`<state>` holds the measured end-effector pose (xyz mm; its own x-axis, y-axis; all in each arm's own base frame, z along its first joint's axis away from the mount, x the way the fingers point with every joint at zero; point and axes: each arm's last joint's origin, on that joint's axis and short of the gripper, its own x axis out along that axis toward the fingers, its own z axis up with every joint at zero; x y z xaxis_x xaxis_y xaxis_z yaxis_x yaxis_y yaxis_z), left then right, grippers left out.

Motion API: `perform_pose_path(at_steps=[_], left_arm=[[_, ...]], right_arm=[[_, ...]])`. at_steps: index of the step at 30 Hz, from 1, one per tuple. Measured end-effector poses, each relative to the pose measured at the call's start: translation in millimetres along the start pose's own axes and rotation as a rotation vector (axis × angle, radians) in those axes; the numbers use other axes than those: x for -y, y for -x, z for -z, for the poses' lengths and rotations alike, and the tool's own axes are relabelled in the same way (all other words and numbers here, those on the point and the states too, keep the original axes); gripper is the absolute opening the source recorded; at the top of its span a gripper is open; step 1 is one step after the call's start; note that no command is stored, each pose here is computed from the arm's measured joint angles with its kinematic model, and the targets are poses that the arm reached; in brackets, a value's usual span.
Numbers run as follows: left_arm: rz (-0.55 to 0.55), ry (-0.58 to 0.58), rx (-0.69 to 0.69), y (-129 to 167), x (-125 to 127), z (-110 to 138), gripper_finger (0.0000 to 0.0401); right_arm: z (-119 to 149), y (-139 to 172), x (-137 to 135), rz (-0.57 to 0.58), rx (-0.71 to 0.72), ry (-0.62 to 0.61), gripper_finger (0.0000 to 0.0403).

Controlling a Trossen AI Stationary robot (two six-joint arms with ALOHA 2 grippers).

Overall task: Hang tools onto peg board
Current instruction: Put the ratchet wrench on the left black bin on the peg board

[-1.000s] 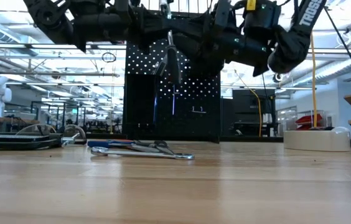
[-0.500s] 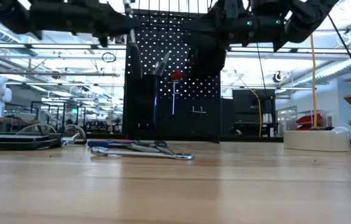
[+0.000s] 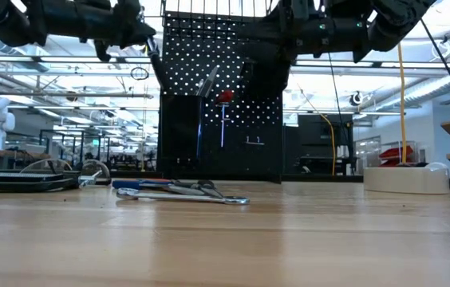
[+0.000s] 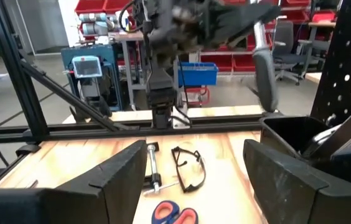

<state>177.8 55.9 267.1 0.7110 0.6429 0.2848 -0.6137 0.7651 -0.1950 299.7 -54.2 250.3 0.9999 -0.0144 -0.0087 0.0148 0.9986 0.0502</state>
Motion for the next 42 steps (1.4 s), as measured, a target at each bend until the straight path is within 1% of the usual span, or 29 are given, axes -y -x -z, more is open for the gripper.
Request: perform_pose_path(at_steps=[3,5,11,14,18,21,24,27,29,35,42], left_arm=[[-0.058,0.062,0.010,-5,-11,0,0.0000],[-0.075,0.099,0.012,-8,-17,1,0.0000],[-0.028,0.197,-0.018,-22,-32,13,0.0000],[-0.008,0.222,-0.011,-28,-35,18,0.0000],[-0.001,0.195,0.009,-32,-38,22,0.0000],[-0.008,0.167,0.006,-36,-39,24,0.0000],[-0.005,0.132,-0.025,-40,-40,30,0.0000],[0.026,0.123,-0.058,-46,-39,35,0.0000],[0.035,0.095,-0.081,-50,-39,39,0.0000],[0.033,0.033,-0.138,-59,-38,47,0.0000],[0.024,-0.041,-0.237,-59,-39,58,0.0000]], right_arm=[[1,0,0,-0.001,-0.014,-0.002,0.0261],[2,0,0,0.000,-0.021,-0.004,0.0261],[3,0,-1,-0.003,-0.030,-0.023,0.0261],[7,0,-2,-0.004,-0.066,-0.030,0.0261],[10,0,-2,-0.002,-0.104,-0.037,0.0261],[11,0,-2,-0.002,-0.105,-0.037,0.0261],[10,0,-2,-0.003,-0.103,-0.035,0.0261],[10,0,-2,-0.004,-0.100,-0.033,0.0261],[10,0,-2,-0.003,-0.099,-0.032,0.0261],[10,0,-2,-0.005,-0.100,-0.032,0.0261],[10,0,-2,-0.005,-0.102,-0.026,0.0260]])
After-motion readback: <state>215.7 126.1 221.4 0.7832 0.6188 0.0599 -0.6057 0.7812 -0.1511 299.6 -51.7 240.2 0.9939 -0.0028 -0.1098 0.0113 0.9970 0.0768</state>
